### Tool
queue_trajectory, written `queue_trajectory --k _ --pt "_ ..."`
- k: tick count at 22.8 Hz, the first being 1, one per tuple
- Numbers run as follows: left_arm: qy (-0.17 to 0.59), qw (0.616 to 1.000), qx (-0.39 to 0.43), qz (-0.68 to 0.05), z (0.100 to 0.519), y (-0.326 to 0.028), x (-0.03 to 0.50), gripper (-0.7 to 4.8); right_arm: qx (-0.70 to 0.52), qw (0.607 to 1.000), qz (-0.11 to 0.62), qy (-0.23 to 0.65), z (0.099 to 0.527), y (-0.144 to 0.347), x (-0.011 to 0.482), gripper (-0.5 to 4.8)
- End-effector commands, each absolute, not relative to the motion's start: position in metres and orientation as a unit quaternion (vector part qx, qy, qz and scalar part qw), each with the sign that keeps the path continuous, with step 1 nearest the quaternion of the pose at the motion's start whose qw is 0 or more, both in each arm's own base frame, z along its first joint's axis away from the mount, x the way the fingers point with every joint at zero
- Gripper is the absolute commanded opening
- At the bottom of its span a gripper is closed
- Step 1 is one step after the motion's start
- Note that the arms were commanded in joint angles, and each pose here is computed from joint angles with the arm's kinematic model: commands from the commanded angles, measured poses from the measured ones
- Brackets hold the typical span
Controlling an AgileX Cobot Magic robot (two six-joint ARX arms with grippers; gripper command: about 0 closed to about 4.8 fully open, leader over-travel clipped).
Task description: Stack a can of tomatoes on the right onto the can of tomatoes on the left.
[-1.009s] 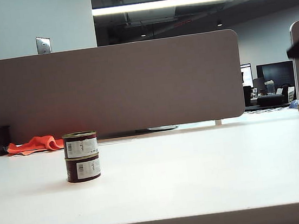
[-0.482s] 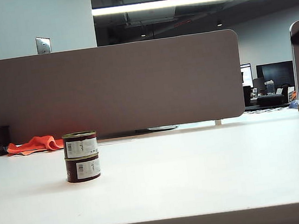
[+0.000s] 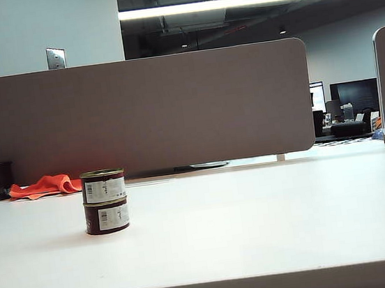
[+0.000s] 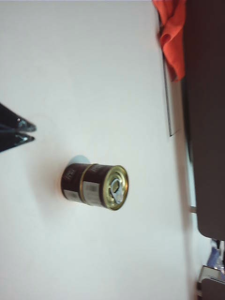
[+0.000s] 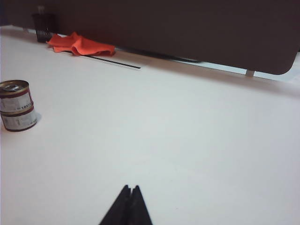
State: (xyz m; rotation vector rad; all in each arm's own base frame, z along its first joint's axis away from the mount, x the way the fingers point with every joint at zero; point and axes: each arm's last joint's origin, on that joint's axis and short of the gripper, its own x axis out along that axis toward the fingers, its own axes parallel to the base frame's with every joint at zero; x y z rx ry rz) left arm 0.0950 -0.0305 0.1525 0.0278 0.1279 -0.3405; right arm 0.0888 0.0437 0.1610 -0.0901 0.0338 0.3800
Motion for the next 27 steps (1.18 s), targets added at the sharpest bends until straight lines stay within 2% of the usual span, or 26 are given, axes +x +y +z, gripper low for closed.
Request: queue_trajectory --k 1,8,27 --pt "0.062 0.983 0.023 -0.173 0.1535 -0.0306 0.0947 -0.05 -0.047 0.980 0.190 0.025 0.1579 0.0428 0.0869 -0.01" --pt "0.041 0.984 0.020 -0.173 0.1567 -0.0300 0.0923 -0.05 -0.048 0.980 0.193 0.029 0.1567 0.0434 0.0869 -0.01" --pt "0.044 0.984 0.019 -0.172 0.1561 -0.0299 0.0923 -0.04 -0.048 0.980 0.193 0.028 0.1570 0.0433 0.0868 -0.01"
